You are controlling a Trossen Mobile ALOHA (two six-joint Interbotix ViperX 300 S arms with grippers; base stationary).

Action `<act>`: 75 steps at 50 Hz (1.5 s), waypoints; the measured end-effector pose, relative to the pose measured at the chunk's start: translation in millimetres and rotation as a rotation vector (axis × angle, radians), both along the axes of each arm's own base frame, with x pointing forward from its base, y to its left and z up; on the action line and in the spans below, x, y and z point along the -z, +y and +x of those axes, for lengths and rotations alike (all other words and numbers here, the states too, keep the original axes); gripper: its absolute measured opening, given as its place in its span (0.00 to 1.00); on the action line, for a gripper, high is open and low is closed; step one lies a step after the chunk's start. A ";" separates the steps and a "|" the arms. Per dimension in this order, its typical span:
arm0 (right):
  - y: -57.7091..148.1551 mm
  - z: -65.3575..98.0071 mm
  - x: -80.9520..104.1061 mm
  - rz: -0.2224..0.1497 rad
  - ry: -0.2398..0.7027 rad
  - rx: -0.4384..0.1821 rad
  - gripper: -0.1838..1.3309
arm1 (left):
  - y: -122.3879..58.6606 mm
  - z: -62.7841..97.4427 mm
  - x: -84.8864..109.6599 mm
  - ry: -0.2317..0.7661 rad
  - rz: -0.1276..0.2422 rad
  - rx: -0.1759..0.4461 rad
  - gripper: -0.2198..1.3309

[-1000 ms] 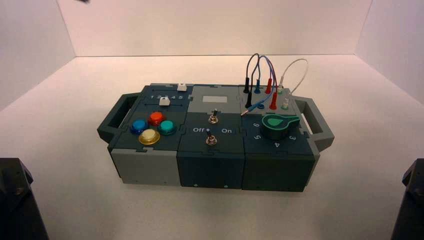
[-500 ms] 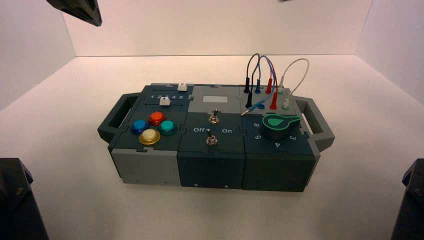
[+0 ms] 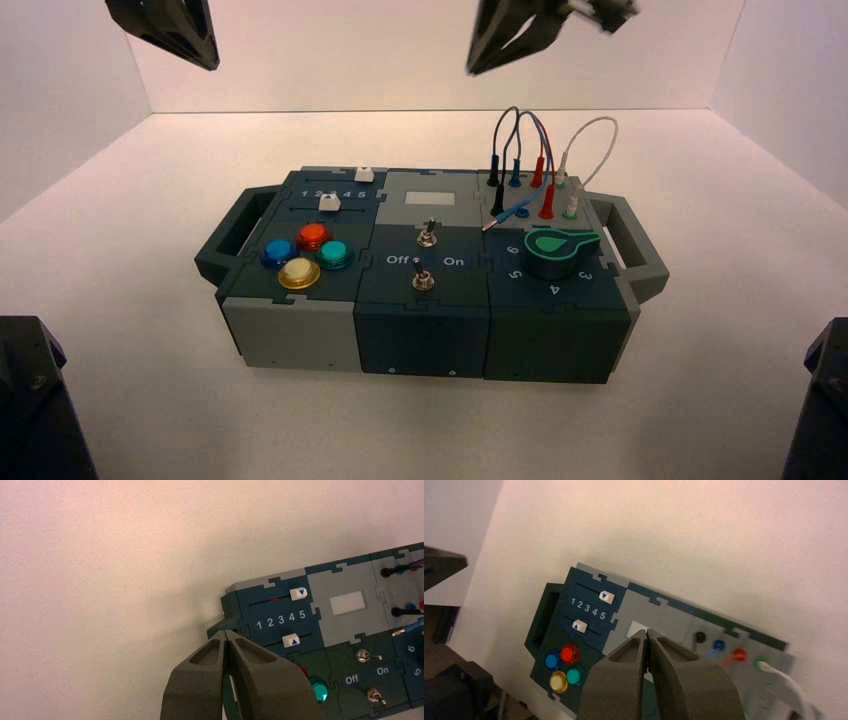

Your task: Move the top slider to position 3.

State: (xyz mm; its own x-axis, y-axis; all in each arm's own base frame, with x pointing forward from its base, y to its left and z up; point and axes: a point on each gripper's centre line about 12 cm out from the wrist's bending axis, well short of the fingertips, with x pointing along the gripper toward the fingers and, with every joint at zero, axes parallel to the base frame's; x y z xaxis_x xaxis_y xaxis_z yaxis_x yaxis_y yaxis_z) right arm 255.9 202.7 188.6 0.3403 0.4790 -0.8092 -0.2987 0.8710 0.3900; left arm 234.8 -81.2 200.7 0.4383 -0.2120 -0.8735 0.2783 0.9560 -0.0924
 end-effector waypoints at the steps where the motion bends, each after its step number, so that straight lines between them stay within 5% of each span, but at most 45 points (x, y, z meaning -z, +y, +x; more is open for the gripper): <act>1: 2.8 1.6 2.1 -0.001 0.010 -0.002 0.03 | -0.4 -0.1 0.0 0.000 0.000 0.002 0.04; 20: 49.1 16.7 39.5 -0.016 0.158 -0.042 0.03 | -7.0 -1.9 2.8 0.012 0.004 0.029 0.04; 40: 63.1 25.2 62.8 0.015 0.252 0.006 0.03 | -7.2 -2.2 3.3 0.016 0.006 0.032 0.04; 75: 75.1 39.7 93.2 -0.013 0.298 0.014 0.03 | -7.2 -2.7 3.9 0.019 0.006 0.031 0.04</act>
State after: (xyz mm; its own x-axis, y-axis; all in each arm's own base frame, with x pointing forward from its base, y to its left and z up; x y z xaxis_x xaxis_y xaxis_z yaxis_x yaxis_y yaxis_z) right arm 295.6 277.8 95.3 0.0933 0.4648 -0.8805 -0.1610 0.8798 0.4474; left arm 232.1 -88.4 196.8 0.4148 -0.2202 -0.8828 0.3064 0.9474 -0.0924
